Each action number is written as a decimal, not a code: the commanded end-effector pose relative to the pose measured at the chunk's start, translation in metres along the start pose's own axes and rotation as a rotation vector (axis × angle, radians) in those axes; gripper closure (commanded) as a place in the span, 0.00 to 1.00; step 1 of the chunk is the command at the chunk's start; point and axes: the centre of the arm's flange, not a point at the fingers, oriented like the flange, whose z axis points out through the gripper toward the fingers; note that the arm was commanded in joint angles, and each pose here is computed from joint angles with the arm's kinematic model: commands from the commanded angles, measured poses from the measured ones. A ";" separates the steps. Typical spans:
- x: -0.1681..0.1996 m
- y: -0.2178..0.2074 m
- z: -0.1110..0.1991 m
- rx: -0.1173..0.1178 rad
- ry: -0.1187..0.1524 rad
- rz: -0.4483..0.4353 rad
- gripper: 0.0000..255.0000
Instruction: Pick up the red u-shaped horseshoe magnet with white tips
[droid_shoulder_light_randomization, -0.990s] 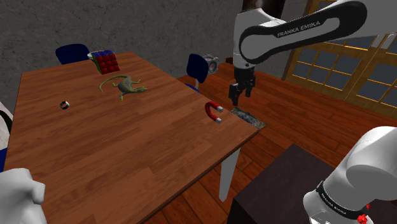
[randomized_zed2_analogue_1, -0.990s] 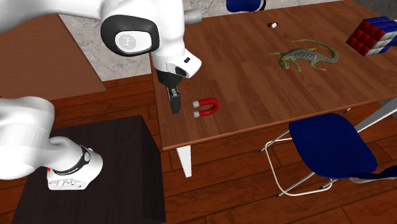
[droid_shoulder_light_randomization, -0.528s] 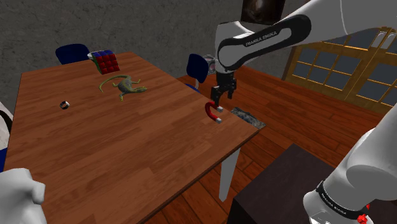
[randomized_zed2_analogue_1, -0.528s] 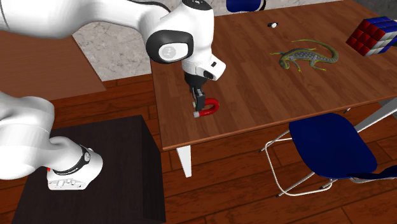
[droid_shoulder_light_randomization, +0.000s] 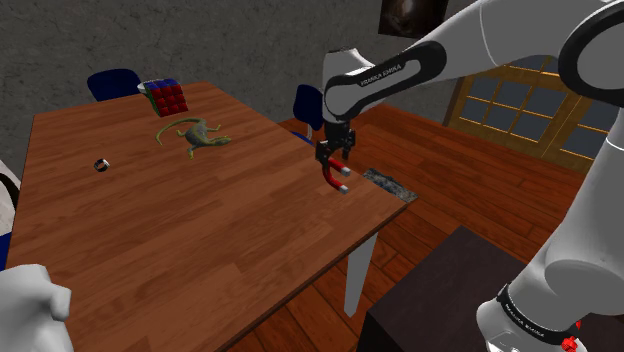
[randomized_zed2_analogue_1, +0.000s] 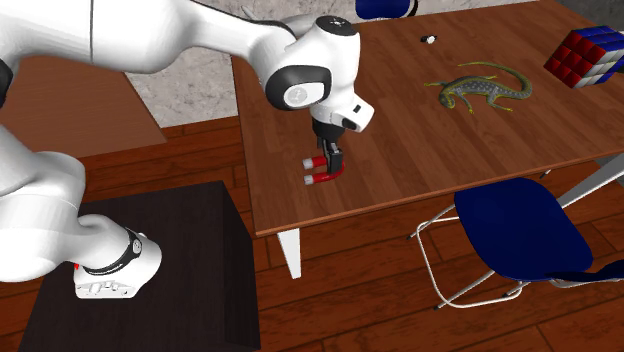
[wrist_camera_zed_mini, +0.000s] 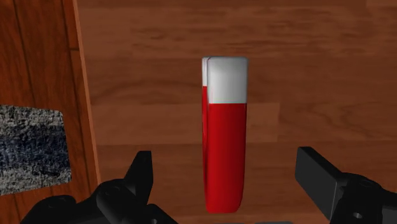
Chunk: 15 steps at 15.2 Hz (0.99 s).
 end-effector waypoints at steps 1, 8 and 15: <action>0.001 0.000 0.011 0.000 0.001 0.000 0.00; 0.001 -0.001 0.025 0.000 0.001 0.000 1.00; 0.001 0.000 0.025 0.000 0.001 0.000 1.00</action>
